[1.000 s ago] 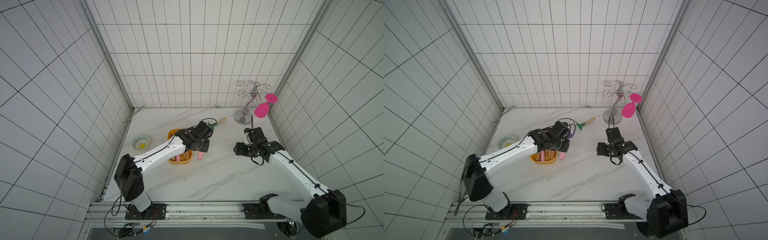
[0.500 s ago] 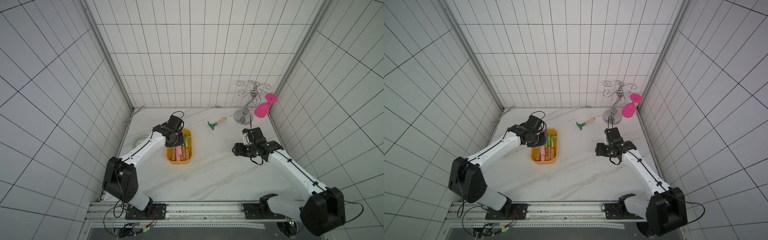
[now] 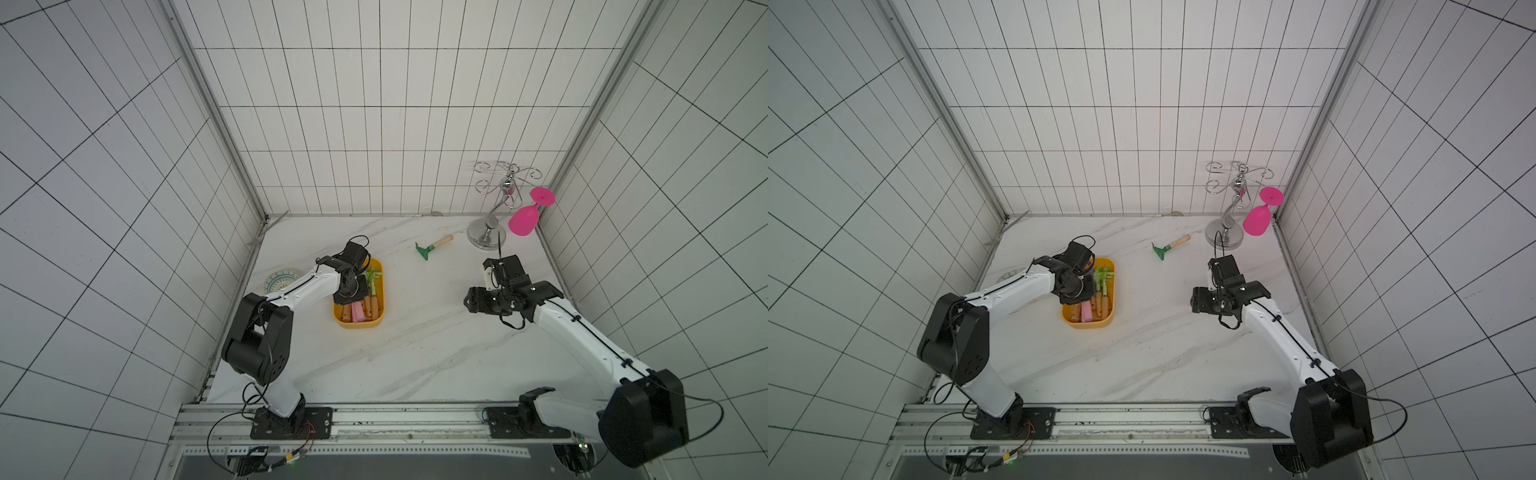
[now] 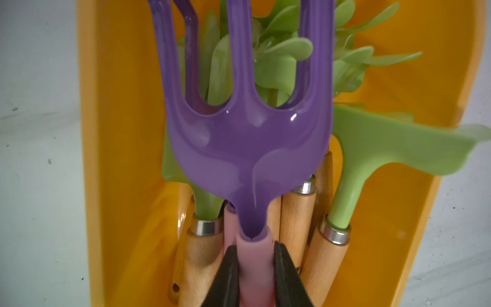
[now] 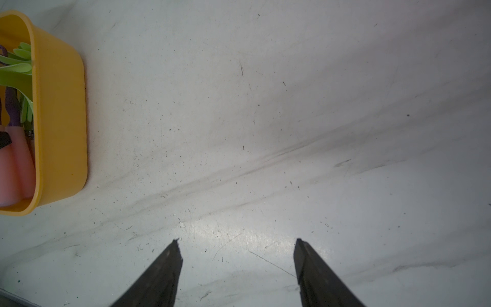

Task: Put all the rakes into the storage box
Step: Place the rake in the storage box.

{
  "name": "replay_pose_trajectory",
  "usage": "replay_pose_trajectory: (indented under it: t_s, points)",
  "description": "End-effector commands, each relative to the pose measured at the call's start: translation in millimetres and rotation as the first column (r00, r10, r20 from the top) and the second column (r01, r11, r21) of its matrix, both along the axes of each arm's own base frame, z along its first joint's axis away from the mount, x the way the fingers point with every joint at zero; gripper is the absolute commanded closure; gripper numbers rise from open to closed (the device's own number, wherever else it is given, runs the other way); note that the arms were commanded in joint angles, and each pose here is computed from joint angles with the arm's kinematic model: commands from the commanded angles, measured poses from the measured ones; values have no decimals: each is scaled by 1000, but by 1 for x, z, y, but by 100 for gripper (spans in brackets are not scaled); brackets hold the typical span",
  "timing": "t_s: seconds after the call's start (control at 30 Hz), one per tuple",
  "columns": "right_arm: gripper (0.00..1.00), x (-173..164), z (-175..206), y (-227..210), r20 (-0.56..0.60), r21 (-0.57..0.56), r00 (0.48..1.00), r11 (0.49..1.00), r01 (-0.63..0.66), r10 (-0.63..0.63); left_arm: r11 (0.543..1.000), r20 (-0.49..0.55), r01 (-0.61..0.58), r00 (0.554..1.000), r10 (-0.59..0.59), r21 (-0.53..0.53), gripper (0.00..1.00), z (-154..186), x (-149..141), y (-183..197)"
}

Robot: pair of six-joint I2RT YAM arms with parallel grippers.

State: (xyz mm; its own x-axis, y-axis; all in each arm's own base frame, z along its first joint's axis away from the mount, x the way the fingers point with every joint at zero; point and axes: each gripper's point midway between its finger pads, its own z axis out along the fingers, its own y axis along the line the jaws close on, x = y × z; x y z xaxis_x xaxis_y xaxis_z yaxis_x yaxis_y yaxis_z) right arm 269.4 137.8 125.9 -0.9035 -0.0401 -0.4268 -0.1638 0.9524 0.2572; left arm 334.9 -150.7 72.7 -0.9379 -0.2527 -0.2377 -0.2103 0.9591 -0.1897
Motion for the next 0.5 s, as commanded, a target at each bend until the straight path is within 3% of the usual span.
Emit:
replay_pose_trajectory:
  t_s: [0.0,0.27,0.47]
  points:
    - [30,-4,-19,-8,-40,-36,999,999,8,-9,999,43,-30,999,31,-26,87,3,12,-2]
    - [30,-1,-24,-7,-55,-47,998,999,9,-12,999,7,-28,1000,28,-35,76,0,-6,1]
    - [30,10,-26,3,-63,-13,998,1000,21,-22,999,8,-28,1000,28,-28,42,7,-14,5]
